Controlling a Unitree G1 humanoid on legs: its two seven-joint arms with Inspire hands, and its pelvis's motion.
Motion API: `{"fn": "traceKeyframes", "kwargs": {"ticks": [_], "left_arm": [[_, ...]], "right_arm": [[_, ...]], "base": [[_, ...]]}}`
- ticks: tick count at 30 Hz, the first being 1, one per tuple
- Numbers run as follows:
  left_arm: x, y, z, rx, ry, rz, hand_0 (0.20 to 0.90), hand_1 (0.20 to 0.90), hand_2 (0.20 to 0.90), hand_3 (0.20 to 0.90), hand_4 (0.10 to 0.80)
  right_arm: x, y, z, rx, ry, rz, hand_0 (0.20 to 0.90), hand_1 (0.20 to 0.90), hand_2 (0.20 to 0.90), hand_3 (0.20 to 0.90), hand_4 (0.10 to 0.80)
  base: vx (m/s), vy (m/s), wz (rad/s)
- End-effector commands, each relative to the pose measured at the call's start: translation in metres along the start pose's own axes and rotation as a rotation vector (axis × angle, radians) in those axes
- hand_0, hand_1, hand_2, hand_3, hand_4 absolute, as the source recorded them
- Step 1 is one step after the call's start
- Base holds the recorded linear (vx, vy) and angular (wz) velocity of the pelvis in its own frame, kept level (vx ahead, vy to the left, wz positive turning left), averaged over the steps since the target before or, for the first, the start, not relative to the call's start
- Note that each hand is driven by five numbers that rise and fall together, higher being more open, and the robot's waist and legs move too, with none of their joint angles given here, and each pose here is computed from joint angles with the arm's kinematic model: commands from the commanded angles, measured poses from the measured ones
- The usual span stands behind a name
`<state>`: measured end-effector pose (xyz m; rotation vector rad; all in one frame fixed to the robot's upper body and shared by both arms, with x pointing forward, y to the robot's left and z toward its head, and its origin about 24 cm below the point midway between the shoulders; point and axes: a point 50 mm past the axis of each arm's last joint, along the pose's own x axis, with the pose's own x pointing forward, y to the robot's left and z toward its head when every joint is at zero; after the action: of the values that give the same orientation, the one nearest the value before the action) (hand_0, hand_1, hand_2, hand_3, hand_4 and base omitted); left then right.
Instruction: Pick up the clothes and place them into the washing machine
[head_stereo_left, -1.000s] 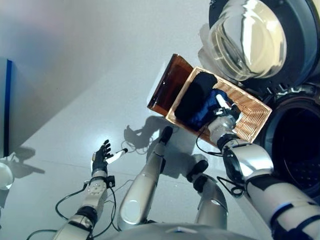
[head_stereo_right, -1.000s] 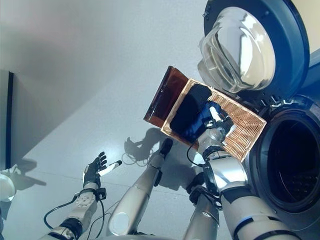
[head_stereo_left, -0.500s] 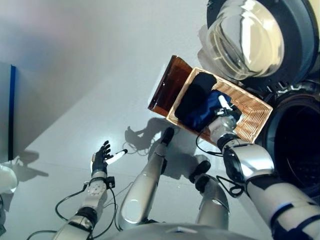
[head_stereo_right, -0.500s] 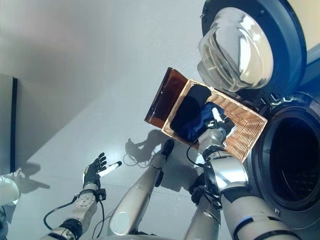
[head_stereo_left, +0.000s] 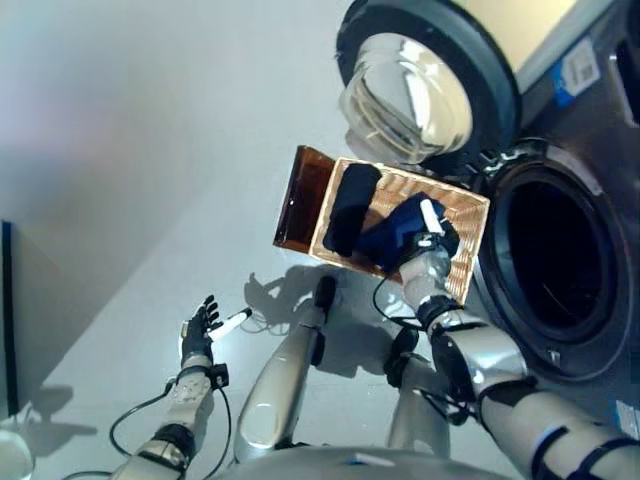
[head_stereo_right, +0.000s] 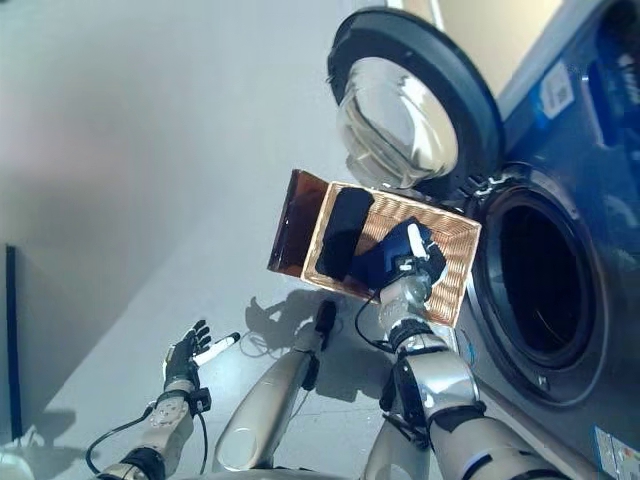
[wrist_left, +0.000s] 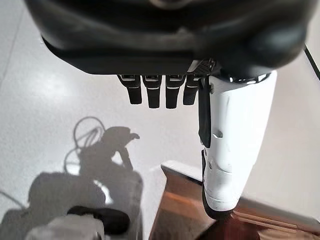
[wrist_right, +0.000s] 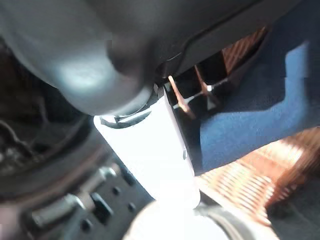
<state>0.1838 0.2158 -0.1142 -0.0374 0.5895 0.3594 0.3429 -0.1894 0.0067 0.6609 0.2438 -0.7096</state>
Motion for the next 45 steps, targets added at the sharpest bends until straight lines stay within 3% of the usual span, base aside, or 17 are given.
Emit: {"fn": "traceKeyframes", "kwargs": {"ticks": [1, 8, 15, 24, 32, 39, 45], "left_arm": [[-0.010, 0.018, -0.023, -0.016, 0.066, 0.071, 0.900, 0.900, 0.900, 0.900, 0.800], [-0.024, 0.023, -0.047, -0.053, 0.148, 0.089, 0.900, 0.900, 0.900, 0.900, 0.800], [-0.027, 0.013, -0.049, -0.102, 0.130, 0.040, 0.900, 0.900, 0.900, 0.900, 0.800], [-0.012, 0.011, -0.022, -0.093, 0.030, 0.007, 0.900, 0.900, 0.900, 0.900, 0.800], [-0.012, 0.014, -0.020, -0.077, 0.017, -0.013, 0.900, 0.900, 0.900, 0.900, 0.800], [-0.014, 0.023, -0.018, -0.042, -0.009, -0.009, 0.900, 0.900, 0.900, 0.900, 0.800], [-0.014, 0.021, -0.014, 0.002, -0.036, -0.037, 0.900, 0.900, 0.900, 0.900, 0.800]], "right_arm": [[-0.001, -0.002, 0.018, 0.047, -0.132, 0.087, 0.200, 0.200, 0.200, 0.200, 0.300], [-0.009, -0.025, 0.009, 0.012, -0.142, 0.171, 0.200, 0.200, 0.200, 0.200, 0.300], [-0.005, -0.036, 0.019, 0.146, -0.162, 0.213, 0.200, 0.200, 0.200, 0.200, 0.300], [-0.007, 0.000, 0.075, 0.349, -0.355, 0.322, 0.200, 0.200, 0.200, 0.200, 0.300], [-0.002, 0.013, 0.141, 0.500, -0.546, 0.278, 0.200, 0.200, 0.200, 0.200, 0.300], [0.007, 0.013, 0.217, 0.341, -0.702, 0.155, 0.200, 0.200, 0.200, 0.200, 0.300], [0.005, 0.013, 0.255, 0.143, -0.778, 0.103, 0.200, 0.200, 0.200, 0.200, 0.300]], "base": [[0.070, 0.003, -0.34], [0.074, -0.007, -0.38], [-0.037, -0.005, -0.19], [-0.168, -0.081, 0.08], [-0.076, -0.016, 0.08], [-0.015, 0.056, 0.15], [0.021, 0.027, 0.05]]}}
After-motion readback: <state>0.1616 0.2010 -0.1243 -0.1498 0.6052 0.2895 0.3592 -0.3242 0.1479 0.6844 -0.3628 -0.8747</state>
